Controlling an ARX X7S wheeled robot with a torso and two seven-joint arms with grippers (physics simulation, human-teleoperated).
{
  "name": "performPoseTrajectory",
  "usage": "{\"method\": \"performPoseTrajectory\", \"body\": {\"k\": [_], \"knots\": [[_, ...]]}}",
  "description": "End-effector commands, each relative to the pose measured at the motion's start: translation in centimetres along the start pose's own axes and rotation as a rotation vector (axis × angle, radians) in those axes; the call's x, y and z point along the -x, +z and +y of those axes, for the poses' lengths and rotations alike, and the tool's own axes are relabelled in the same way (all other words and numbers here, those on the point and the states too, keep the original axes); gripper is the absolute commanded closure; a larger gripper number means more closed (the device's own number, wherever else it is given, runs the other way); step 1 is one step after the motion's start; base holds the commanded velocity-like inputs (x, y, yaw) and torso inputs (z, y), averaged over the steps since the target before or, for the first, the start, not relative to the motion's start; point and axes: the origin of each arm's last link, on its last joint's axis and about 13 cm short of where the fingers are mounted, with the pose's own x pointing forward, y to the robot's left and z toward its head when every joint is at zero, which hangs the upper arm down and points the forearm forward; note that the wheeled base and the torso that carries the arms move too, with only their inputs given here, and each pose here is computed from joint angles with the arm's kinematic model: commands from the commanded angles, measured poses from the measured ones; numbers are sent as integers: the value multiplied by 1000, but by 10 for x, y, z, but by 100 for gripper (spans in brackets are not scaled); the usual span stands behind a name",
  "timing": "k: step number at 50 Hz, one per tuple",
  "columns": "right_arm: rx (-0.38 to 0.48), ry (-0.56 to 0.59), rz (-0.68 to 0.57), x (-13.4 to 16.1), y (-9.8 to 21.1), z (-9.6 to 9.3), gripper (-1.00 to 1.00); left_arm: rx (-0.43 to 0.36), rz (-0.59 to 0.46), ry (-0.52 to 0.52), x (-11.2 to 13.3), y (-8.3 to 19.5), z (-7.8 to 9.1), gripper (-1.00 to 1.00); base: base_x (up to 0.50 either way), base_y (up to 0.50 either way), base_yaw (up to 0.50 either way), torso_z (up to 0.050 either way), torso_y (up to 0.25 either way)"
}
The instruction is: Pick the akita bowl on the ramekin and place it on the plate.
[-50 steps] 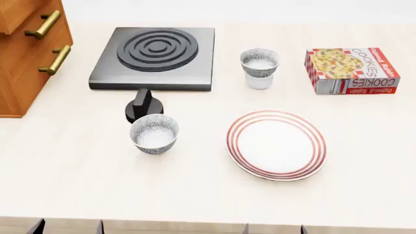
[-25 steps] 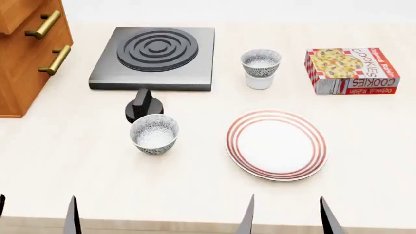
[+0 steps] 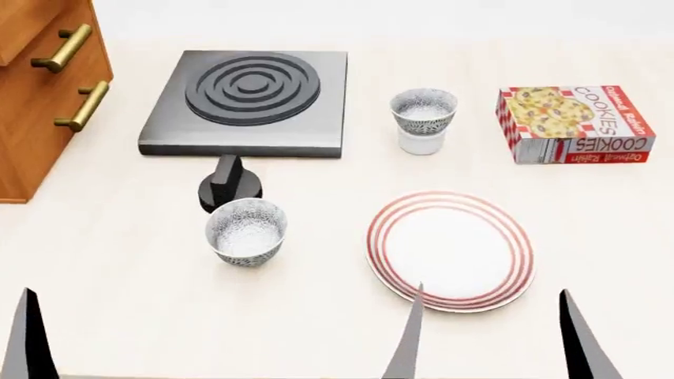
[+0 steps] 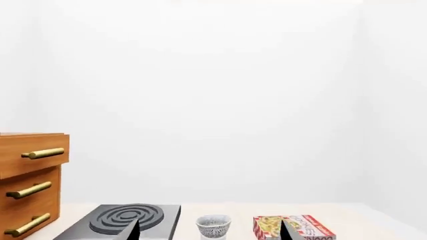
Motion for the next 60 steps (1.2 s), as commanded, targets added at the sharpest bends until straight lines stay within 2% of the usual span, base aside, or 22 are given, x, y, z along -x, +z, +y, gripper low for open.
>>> {"method": "performPoseTrajectory", "body": {"k": [1, 6, 7, 8, 14, 44, 46, 47, 60], "knots": [[-1, 2, -15, 2, 9, -1, -100, 14, -20, -12, 4, 8, -2, -100, 500, 0, 0, 0, 0], [-1, 3, -15, 3, 10, -1, -100, 15, -19, -26, 5, 8, -3, -100, 500, 0, 0, 0, 0], [-1, 8, -14, 4, 10, 0, -100, 11, 14, -29, 4, 8, -3, -100, 500, 0, 0, 0, 0], [-1, 10, -16, 4, 10, 0, -100, 30, -23, -41, 5, 8, -3, -100, 500, 0, 0, 0, 0], [2, 19, -6, 4, 9, 1, -100, 9, 6, -29, 3, 7, -2, -100, 500, 0, 0, 50, 0], [-6, 34, 4, 5, 8, 2, -100, 23, 0, -31, 4, 9, -2, -100, 500, 0, 0, 50, 0], [-24, 31, -21, 5, 8, 2, -100, 47, -1, -21, 3, 9, -2, -100, 500, 0, 0, 50, 0], [-13, 26, -26, 6, 8, 1, -100, 75, -44, -14, 4, 10, 0, -100, 0, 0, 0, 0, 0], [-13, 27, -38, 5, 8, 2, -100, 49, -12, 5, 4, 8, 0, -100, 0, 0, 0, 0, 0]]}}
